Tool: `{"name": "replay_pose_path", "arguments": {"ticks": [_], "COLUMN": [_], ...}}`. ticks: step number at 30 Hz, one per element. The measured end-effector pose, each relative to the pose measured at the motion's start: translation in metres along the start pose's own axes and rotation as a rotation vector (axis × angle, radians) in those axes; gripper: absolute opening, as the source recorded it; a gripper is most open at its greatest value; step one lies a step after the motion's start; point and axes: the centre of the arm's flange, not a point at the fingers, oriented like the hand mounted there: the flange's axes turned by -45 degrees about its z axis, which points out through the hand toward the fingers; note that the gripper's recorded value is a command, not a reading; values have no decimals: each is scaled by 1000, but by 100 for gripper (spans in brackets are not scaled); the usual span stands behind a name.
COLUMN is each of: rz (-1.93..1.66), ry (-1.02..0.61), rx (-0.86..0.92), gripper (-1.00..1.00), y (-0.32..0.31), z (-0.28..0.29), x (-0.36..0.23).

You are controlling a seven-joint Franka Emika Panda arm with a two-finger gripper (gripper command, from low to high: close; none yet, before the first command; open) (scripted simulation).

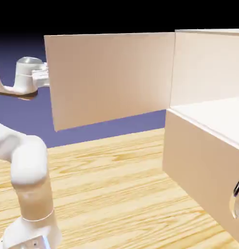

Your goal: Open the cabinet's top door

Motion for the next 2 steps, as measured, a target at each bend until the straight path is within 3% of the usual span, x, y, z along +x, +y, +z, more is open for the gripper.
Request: {"name": "replay_pose_path", "arguments": {"ticks": [2], "rz": [0], "ry": [0], "rx": [-28], "gripper": [-100], "y": [-4], "z": [-14], "x": [0]}}
